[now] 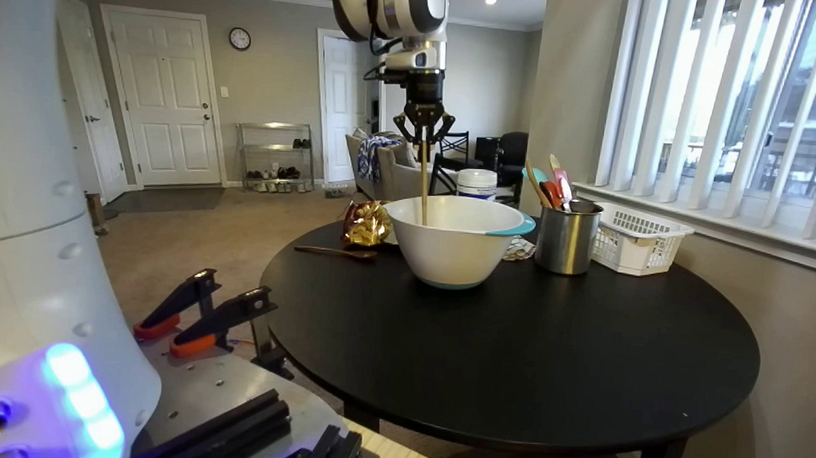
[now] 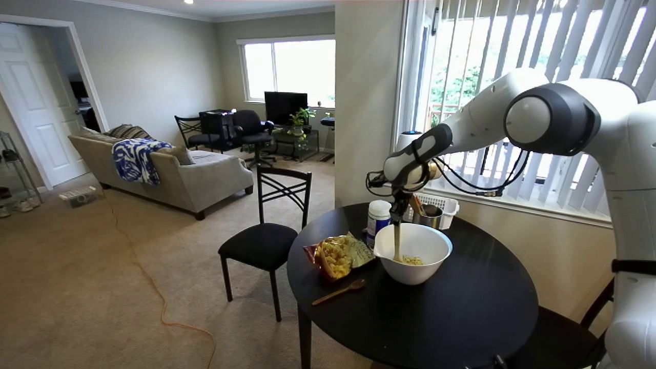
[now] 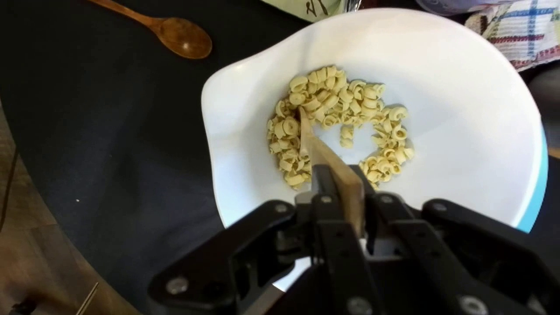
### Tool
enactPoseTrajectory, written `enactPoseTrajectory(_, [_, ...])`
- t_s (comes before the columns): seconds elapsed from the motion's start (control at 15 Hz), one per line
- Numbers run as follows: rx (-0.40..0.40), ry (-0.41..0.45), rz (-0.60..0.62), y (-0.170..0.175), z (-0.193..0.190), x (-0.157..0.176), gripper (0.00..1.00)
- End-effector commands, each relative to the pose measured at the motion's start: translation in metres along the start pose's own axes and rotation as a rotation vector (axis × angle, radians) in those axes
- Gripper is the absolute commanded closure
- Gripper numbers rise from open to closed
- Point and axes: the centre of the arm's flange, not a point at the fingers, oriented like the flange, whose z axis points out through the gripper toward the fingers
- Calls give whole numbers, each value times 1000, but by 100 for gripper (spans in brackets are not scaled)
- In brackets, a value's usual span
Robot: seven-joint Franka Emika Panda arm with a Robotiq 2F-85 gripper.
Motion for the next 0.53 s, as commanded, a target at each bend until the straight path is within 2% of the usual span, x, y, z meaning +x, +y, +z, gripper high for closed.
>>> enactPoseTrajectory(0.0, [9, -53, 9, 10, 14, 9, 95])
enactPoseTrajectory(0.47, [56, -75, 22, 9, 15, 14, 95])
